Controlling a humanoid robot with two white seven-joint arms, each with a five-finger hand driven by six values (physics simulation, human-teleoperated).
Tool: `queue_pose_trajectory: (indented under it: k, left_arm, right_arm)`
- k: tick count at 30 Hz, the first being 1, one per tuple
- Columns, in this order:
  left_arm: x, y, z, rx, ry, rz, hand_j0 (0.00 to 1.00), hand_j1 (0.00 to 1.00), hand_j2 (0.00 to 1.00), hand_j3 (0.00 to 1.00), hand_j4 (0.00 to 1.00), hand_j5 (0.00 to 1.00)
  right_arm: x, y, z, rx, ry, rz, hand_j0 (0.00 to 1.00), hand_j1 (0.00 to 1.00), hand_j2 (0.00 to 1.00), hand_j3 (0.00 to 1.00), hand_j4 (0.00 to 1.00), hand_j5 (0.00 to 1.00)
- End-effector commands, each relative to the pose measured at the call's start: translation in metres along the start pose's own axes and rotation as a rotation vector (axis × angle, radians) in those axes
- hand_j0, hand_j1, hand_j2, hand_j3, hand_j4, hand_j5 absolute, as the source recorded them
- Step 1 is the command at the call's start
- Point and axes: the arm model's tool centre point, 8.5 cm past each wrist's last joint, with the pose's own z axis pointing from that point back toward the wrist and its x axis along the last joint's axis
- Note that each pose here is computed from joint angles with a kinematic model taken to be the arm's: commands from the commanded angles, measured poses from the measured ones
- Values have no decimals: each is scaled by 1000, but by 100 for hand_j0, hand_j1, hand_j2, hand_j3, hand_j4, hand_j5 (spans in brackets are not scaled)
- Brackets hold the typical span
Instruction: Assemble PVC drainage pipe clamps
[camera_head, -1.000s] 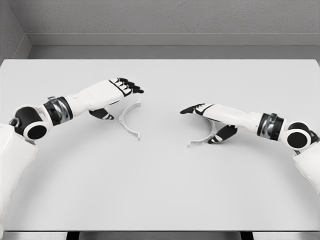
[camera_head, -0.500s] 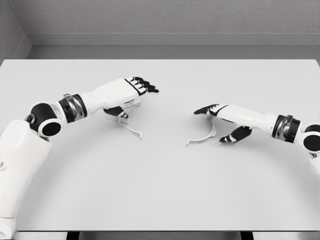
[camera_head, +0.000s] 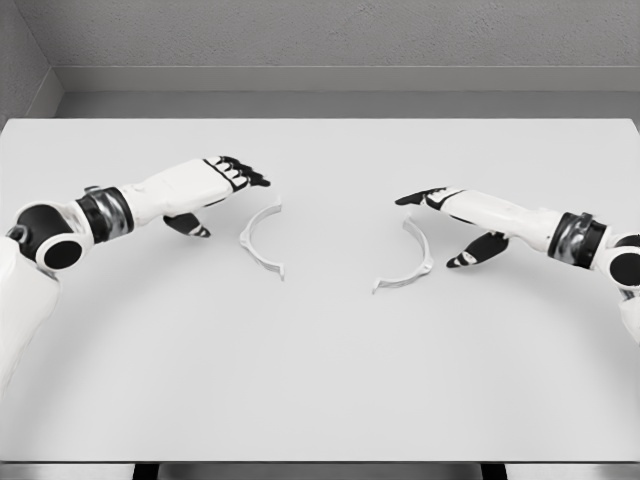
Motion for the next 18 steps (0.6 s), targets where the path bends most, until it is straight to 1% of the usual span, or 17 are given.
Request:
queue_pose_trajectory:
  k: [1, 3, 4, 5, 8, 12, 15, 18]
  left_arm:
    - [1, -2, -3, 0, -3, 10, 100, 100, 100, 100, 100, 100]
    - [5, -4, -7, -5, -14, 11, 100, 100, 100, 100, 100, 100]
    - [10, -4, -12, 3, -24, 17, 100, 100, 100, 100, 100, 100]
    - [11, -8, -12, -2, -26, 22, 100, 100, 100, 100, 100, 100]
    - [14, -10, -14, -4, -31, 27, 100, 100, 100, 100, 100, 100]
    - [18, -10, -19, 0, -37, 24, 100, 100, 100, 100, 100, 100]
    - [22, -10, -24, 5, -48, 30, 100, 100, 100, 100, 100, 100]
    - [23, -10, -24, 4, -49, 30, 100, 100, 100, 100, 100, 100]
  right_arm:
    - [3, 2, -6, -6, -14, -13, 100, 100, 100, 100, 100, 100]
    - [4, 6, -9, 7, -19, -14, 100, 100, 100, 100, 100, 100]
    - [4, 7, -9, 10, -20, -14, 100, 100, 100, 100, 100, 100]
    - [5, 7, -10, 10, -21, -15, 100, 100, 100, 100, 100, 100]
    - [8, 9, -16, 11, -35, -19, 100, 100, 100, 100, 100, 100]
    - [12, 12, -23, 13, -47, -17, 100, 100, 100, 100, 100, 100]
    - [13, 11, -24, 12, -49, -15, 100, 100, 100, 100, 100, 100]
    - [14, 11, -25, 11, -51, -12, 100, 100, 100, 100, 100, 100]
